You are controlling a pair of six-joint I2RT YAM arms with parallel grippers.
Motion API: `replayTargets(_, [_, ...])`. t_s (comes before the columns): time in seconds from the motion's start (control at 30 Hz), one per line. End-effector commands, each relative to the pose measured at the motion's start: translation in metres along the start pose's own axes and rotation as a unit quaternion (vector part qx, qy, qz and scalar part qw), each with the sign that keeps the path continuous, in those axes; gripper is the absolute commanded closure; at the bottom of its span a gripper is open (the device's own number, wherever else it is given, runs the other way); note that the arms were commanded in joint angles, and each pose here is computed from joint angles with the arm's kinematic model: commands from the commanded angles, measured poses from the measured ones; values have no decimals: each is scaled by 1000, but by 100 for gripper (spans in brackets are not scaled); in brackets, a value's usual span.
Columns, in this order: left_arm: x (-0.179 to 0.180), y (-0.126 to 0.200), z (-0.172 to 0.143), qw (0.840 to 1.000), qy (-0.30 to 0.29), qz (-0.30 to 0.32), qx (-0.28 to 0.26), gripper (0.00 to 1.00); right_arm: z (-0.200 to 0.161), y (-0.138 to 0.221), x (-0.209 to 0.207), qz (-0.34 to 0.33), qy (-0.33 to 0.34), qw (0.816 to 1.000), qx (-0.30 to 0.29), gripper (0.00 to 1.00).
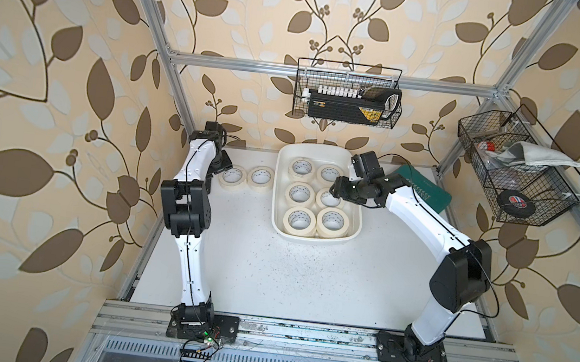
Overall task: Take out the art tape in the storage box
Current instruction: Place the art tape at the center of the board, then pick up the art tape from the storage box.
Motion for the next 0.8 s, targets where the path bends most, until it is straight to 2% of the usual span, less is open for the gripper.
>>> replayTargets(0.0, [11, 43, -7, 999, 1, -28, -24, 37, 13, -21, 6, -15, -2, 1000, -2, 41])
replayTargets(0.23, [27, 82, -45, 998, -13, -43, -35, 31, 30, -60, 19, -33, -3, 999, -16, 41])
replayTargets(0.4, [37, 92, -79, 998, -20, -58, -24, 27, 39, -88, 27, -29, -14, 999, -9, 42])
replayTargets(0.6, [25, 123, -112, 995, -62, -68, -31, 18, 47, -121, 31, -36, -31, 999, -5, 42])
replayTargets(0.77, [23, 147, -124, 992, -80, -88, -51, 16, 48, -139, 33, -19, -43, 999, -5, 43])
Point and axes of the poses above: each gripper's point midway between its finger pads, its own y axis back along the fingers, its own x axis along the line the jaws close on, z = x × y, the point moved 9 cm from there along y, back along the fingers, and after that the axes turned 2 degrees about y, right-handed, at the moved point
